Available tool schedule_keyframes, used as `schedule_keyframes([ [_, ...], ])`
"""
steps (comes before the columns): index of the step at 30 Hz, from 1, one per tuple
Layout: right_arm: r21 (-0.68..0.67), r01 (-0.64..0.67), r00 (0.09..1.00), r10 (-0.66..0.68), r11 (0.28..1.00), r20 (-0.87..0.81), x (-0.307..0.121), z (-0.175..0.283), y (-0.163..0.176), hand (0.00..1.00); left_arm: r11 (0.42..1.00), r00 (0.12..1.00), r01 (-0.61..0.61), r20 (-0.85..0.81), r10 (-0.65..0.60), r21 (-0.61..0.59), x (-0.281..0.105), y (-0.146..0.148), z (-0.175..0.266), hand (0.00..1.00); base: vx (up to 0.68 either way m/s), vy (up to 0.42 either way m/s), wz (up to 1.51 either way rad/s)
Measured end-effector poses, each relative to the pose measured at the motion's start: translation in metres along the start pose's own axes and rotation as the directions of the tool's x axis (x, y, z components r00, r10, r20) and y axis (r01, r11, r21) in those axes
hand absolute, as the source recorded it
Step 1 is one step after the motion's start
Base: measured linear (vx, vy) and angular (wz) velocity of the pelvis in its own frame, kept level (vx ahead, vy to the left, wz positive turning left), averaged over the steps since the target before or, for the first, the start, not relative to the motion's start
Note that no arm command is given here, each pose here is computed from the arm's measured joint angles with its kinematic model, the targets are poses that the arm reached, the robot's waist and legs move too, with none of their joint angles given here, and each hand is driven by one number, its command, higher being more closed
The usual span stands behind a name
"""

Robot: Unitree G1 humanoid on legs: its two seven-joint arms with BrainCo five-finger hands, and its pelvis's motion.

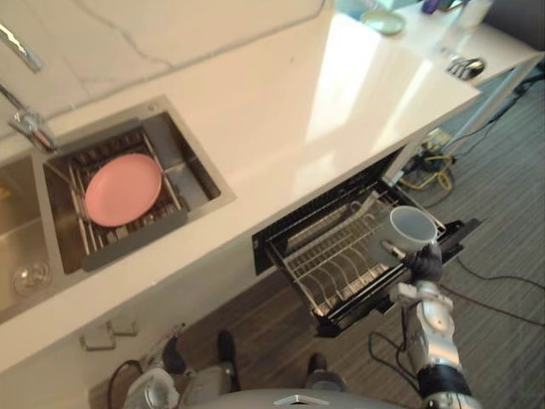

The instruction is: Walk over to the sink, pick up the cup, carry it to the dishwasher, place the cup inside the dishwasher, then close the dishwasher door

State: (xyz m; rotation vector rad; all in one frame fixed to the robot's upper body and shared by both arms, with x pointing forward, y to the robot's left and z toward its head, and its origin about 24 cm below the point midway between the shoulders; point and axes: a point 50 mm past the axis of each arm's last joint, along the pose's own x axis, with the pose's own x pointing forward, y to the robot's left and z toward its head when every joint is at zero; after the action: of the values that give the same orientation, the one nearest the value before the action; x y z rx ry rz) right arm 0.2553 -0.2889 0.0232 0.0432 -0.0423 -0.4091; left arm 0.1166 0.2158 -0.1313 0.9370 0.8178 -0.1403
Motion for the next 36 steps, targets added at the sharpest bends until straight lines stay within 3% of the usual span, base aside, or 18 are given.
schedule_keyframes([
  [8,0.004,0.015,0.994,-0.014,1.000,-0.111,0.025,-0.007,0.015,1.00,0.977,0.958,-0.049,-0.286,-0.013,-0.209,-0.008,-0.007,-0.038,0.00,0.02,-0.014,0.21],
  [18,0.008,0.002,0.971,0.000,1.000,-0.241,0.030,-0.020,0.018,1.00,0.944,0.971,-0.051,-0.238,-0.030,-0.325,0.003,-0.006,-0.014,0.00,-0.06,-0.008,0.15],
  [27,-0.018,-0.168,0.925,0.152,0.986,-0.349,0.050,-0.016,0.039,1.00,0.933,0.973,-0.024,-0.221,-0.060,-0.358,0.013,0.000,0.000,0.00,-0.04,-0.040,0.19],
  [28,-0.015,-0.172,0.918,0.154,0.985,-0.365,0.050,-0.017,0.039,0.00,0.933,0.973,-0.021,-0.222,-0.063,-0.358,0.013,0.000,0.001,0.00,-0.05,-0.060,0.16],
  [36,-0.036,-0.226,0.887,0.191,0.973,-0.420,0.067,-0.001,0.044,0.00,0.934,0.972,-0.019,-0.224,-0.067,-0.358,0.014,-0.002,0.001,0.00,-0.02,-0.070,0.08],
])
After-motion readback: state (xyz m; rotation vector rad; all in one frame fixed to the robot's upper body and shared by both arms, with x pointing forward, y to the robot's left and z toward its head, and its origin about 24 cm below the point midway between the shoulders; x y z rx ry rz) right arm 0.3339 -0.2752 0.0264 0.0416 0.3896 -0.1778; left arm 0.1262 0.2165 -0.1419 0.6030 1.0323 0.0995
